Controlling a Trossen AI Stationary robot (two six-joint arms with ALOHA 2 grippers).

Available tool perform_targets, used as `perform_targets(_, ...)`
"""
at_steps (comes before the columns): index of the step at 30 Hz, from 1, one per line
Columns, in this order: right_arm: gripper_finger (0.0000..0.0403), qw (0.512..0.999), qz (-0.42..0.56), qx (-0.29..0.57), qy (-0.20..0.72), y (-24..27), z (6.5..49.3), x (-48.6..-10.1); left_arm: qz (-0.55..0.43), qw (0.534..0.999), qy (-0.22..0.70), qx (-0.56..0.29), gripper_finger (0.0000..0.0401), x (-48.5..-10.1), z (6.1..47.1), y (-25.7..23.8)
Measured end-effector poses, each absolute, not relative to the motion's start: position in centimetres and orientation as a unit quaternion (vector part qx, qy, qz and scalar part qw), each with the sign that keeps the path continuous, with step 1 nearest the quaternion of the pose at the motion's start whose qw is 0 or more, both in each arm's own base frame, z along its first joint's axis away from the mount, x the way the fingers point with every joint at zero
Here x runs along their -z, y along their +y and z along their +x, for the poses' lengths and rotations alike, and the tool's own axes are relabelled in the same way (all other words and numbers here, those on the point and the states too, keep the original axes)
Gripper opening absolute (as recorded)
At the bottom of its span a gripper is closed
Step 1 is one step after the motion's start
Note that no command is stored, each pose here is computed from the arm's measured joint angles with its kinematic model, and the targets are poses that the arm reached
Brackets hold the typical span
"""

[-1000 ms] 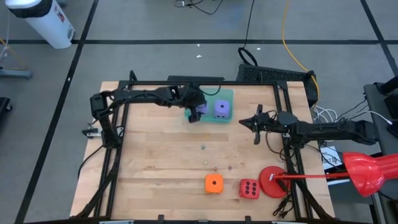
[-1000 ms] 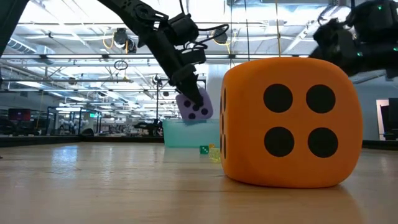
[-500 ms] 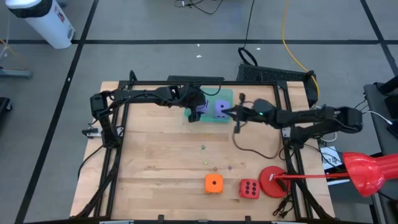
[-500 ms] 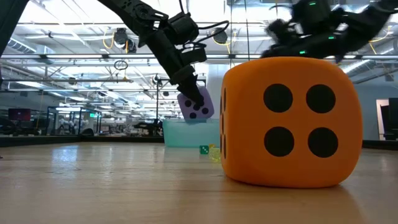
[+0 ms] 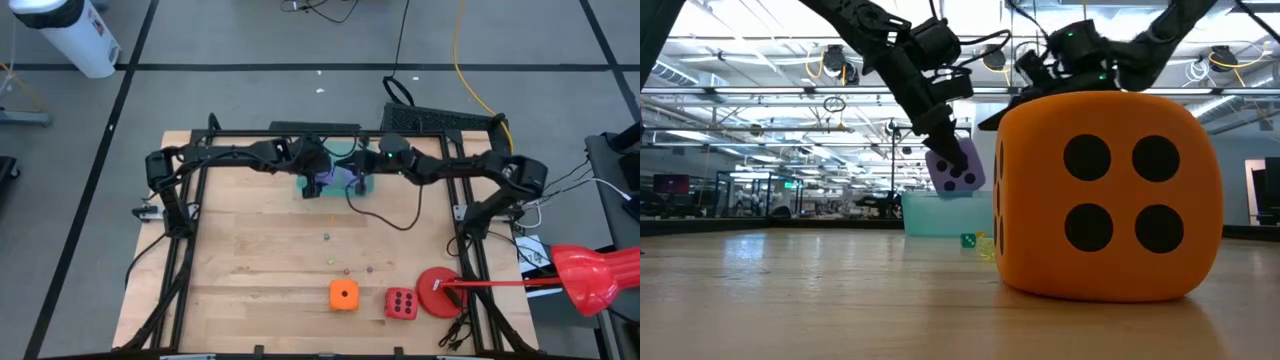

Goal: Pick & Place Dice
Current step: Put the large purple dice into the blue transparent bin

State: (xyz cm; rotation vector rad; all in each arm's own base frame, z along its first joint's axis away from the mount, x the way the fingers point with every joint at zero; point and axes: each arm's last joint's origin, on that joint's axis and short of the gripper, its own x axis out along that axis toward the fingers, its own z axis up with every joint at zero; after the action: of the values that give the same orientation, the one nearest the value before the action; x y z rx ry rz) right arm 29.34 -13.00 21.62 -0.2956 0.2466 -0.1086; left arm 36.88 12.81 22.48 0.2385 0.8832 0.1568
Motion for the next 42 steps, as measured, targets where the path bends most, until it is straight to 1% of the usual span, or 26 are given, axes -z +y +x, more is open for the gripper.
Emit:
perform_targets(4, 0.0000, 0.982, -0.147, 0.020, 0.115, -13.5, 30.5, -21.4, 0.112, 0.897, 0.423, -0.068, 0.0398, -22.5, 36.9, 12.8)
perform_targets(9, 0.0000, 0.982, -0.144, 0.016, 0.122, -14.2, 32.1, -20.4, 0.116, 0.897, 0.423, -0.063, 0.0397, -22.5, 37.0, 12.6)
perform_targets(14, 0.0000, 0.982, -0.132, 0.015, 0.131, -14.7, 32.7, -19.5, 0.123, 0.892, 0.431, -0.061, 0.0397, -22.3, 37.0, 12.0)
perform_targets(24, 0.0000, 0.980, -0.115, 0.023, 0.161, -14.8, 32.8, -18.5, 0.148, 0.897, 0.412, -0.062, 0.0397, -22.6, 37.5, 11.7)
perform_targets(37, 0.0000, 0.978, -0.084, 0.024, 0.188, -15.2, 32.3, -17.9, 0.151, 0.899, 0.406, -0.068, 0.0399, -23.8, 36.9, 11.5)
perform_targets(42, 0.0000, 0.978, -0.080, 0.027, 0.189, -15.3, 32.3, -17.8, 0.134, 0.901, 0.403, -0.085, 0.0399, -24.2, 36.7, 11.6)
